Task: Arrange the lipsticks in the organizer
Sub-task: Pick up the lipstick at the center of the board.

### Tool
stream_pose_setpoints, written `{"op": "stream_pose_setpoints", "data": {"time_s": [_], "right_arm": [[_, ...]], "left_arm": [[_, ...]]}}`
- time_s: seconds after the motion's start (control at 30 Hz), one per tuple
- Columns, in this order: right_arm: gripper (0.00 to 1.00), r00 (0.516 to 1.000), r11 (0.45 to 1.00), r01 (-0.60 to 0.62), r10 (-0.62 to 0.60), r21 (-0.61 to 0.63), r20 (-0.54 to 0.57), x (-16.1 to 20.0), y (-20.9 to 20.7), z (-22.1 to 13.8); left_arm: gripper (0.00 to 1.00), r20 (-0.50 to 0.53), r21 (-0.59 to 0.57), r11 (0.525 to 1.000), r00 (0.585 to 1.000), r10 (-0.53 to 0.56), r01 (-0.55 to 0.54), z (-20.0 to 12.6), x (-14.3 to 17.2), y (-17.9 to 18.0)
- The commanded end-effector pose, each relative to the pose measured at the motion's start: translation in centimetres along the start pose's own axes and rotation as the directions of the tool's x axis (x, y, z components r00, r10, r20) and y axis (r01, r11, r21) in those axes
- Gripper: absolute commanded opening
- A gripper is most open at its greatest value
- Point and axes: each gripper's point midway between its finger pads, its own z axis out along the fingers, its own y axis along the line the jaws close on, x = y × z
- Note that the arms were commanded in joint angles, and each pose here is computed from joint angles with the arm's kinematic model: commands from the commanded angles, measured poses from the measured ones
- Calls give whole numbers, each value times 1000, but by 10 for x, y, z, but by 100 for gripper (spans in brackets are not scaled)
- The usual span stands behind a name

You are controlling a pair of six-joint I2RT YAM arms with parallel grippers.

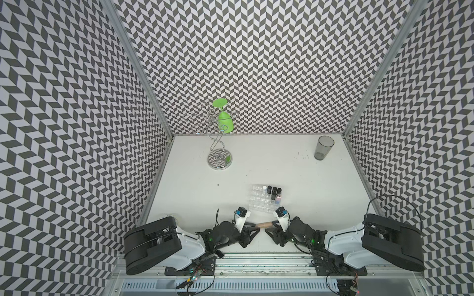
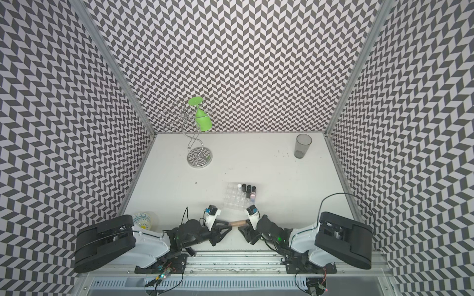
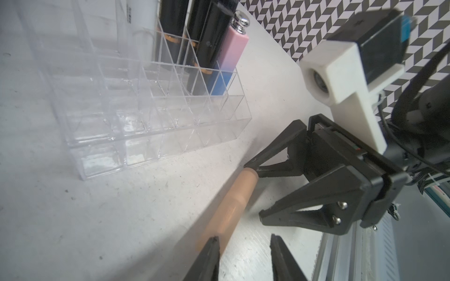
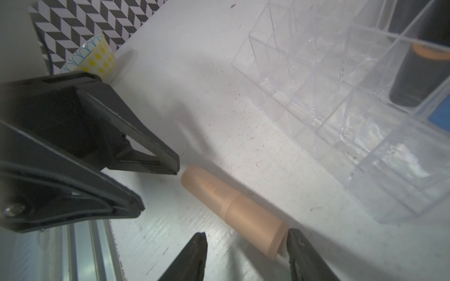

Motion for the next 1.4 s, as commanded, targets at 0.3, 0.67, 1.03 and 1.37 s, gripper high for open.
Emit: {"op": "stream_pose_setpoints", "data": {"time_s": [0.3,0.67,1.03,1.37], "right_arm": [[59,985,996,-86,89,-25,145,-25,-6,-35],[57,898,972,-226,234,-65,372,-43,-25,-77],[58,846,961,-258,273,-96,457,-54,-30,-90],[60,906,973,-229,222,-22,361,-48,-27,-76]], "left_arm": [[51,-37,-141,979,989,141,-145,16,-16,13],[63,-228,-30,968,945,236,-249,53,13,-3],[54,-407,-168,925,879,249,-340,66,36,-4],[52,-516,-255,912,843,151,-320,59,53,7]]}}
